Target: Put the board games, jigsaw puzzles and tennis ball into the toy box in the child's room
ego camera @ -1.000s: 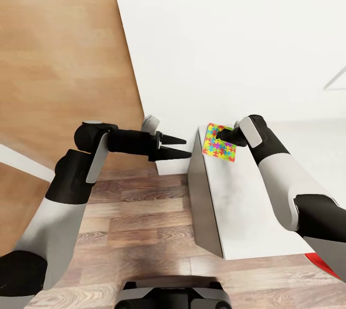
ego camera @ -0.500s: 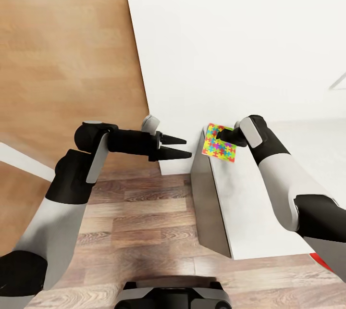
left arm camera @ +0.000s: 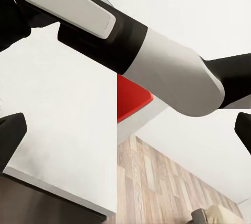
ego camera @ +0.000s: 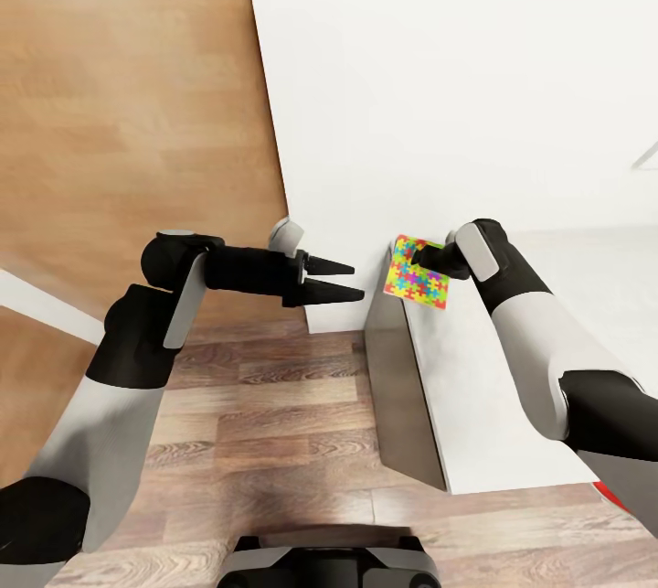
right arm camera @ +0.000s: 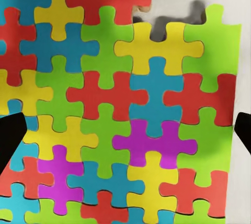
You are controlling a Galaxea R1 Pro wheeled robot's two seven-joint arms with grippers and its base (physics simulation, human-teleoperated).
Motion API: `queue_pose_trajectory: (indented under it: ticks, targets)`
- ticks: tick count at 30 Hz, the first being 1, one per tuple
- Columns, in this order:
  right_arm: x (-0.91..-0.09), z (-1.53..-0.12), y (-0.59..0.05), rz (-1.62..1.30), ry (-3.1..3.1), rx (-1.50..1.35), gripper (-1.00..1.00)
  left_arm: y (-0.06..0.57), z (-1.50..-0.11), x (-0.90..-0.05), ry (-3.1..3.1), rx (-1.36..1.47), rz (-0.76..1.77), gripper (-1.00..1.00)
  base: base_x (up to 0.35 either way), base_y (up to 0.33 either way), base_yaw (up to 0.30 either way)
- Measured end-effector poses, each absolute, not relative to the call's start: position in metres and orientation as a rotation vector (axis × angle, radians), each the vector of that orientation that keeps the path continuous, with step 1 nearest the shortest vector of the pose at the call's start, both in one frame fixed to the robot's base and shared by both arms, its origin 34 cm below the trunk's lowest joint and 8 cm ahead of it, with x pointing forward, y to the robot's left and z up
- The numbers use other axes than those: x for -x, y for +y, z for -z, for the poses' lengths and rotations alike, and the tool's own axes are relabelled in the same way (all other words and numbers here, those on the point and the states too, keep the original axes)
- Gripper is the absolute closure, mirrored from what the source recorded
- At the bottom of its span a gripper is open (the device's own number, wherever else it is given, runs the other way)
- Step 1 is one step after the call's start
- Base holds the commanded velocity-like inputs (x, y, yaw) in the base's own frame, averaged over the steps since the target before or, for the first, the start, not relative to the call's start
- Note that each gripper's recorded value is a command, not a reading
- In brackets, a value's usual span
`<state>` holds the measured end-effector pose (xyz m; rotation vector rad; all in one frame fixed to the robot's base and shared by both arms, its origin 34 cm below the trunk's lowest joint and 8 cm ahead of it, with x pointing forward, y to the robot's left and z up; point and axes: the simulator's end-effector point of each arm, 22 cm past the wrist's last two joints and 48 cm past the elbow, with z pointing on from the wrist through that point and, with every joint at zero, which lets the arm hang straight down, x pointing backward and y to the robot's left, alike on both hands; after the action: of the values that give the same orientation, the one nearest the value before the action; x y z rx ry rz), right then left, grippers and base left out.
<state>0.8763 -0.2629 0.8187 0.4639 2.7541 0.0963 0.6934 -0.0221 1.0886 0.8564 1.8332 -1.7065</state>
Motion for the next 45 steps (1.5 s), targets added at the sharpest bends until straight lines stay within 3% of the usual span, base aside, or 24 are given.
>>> queue_pose_trajectory:
  ticks: [27, 45]
  targets:
    - [-0.876, -0.818, -0.264, -0.093, 2.755, -0.464, -1.0, -0.022, -1.089, -0.693, 1.834, -0.858, 1.706, -1.0, -0.011, 0.046, -0.002]
    - [-0.88, -0.837, -0.264, -0.098, 2.729, -0.461, -1.0, -0.023, -1.102, -0.69, 1.818, -0.876, 1.69, -1.0, 0.0, 0.0, -0.093]
